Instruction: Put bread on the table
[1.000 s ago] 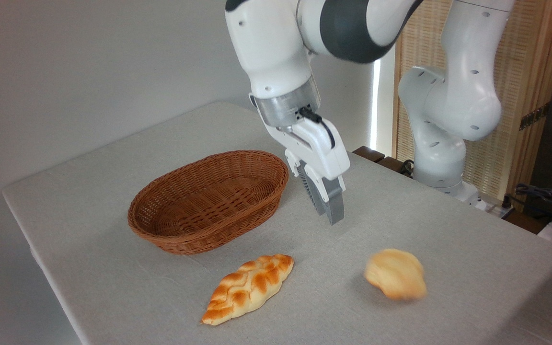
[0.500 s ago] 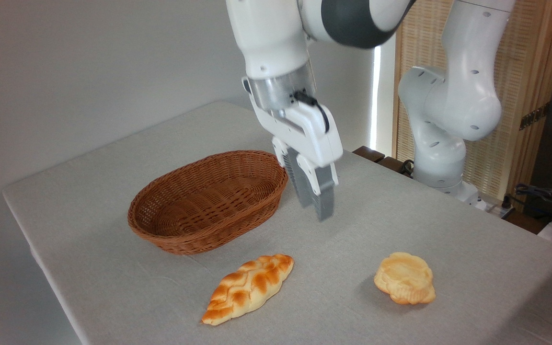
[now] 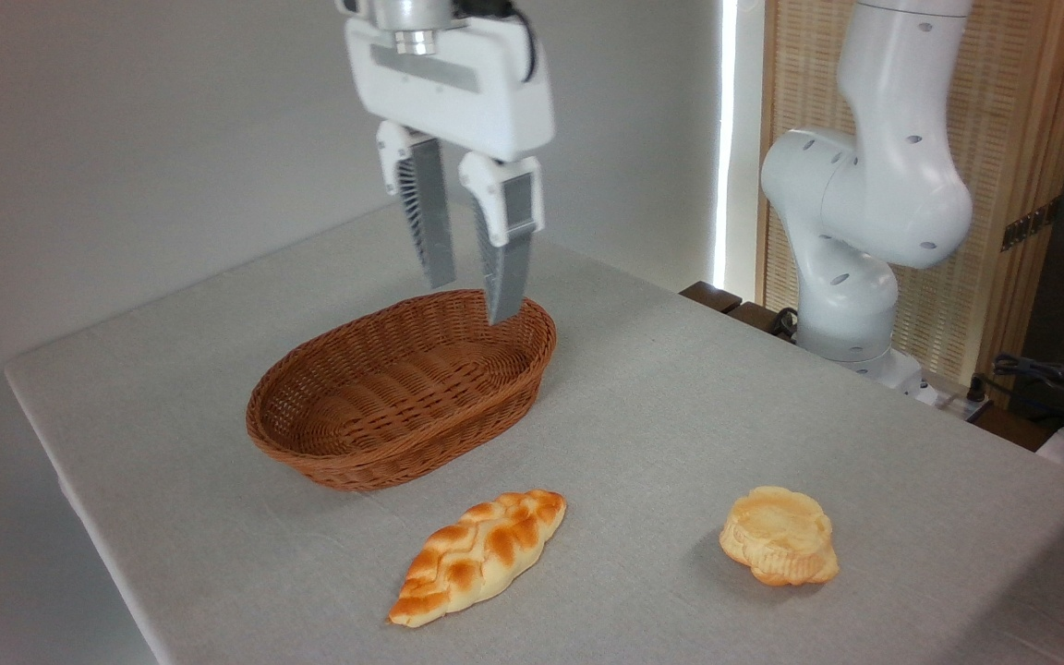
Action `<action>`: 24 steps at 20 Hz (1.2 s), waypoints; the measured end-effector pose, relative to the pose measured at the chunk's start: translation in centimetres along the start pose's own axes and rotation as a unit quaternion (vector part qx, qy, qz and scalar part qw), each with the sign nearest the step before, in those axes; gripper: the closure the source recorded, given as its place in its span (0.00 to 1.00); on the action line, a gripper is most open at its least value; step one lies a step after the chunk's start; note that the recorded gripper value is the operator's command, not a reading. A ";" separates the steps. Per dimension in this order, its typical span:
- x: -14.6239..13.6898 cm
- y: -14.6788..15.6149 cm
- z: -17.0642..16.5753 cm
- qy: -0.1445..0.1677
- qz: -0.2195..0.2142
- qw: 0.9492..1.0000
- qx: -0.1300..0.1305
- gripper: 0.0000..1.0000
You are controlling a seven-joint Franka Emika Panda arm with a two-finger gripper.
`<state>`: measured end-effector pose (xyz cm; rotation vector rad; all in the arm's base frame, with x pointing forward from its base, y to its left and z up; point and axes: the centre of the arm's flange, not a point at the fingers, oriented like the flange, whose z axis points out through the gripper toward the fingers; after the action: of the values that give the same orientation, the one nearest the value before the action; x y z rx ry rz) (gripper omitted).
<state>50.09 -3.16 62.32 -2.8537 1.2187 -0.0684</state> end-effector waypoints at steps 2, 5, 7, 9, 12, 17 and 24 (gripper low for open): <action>1.1 -1.2 1.1 -0.010 -0.005 1.000 -0.002 0.00; 1.3 -2.5 1.2 -0.014 -0.015 1.000 0.001 0.00; 1.0 -2.6 0.9 -0.017 -0.017 1.000 -0.001 0.00; 0.9 -2.3 1.1 -0.027 -0.016 0.999 -0.010 0.00; 1.3 -2.0 1.6 -0.034 -0.011 0.999 -0.017 0.00; 1.2 -2.5 2.1 -0.037 0.006 0.999 -0.021 0.00; 0.6 -4.3 0.8 -0.032 0.006 0.999 -0.019 0.00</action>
<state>53.63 -0.63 61.80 -2.8554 1.2389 0.0466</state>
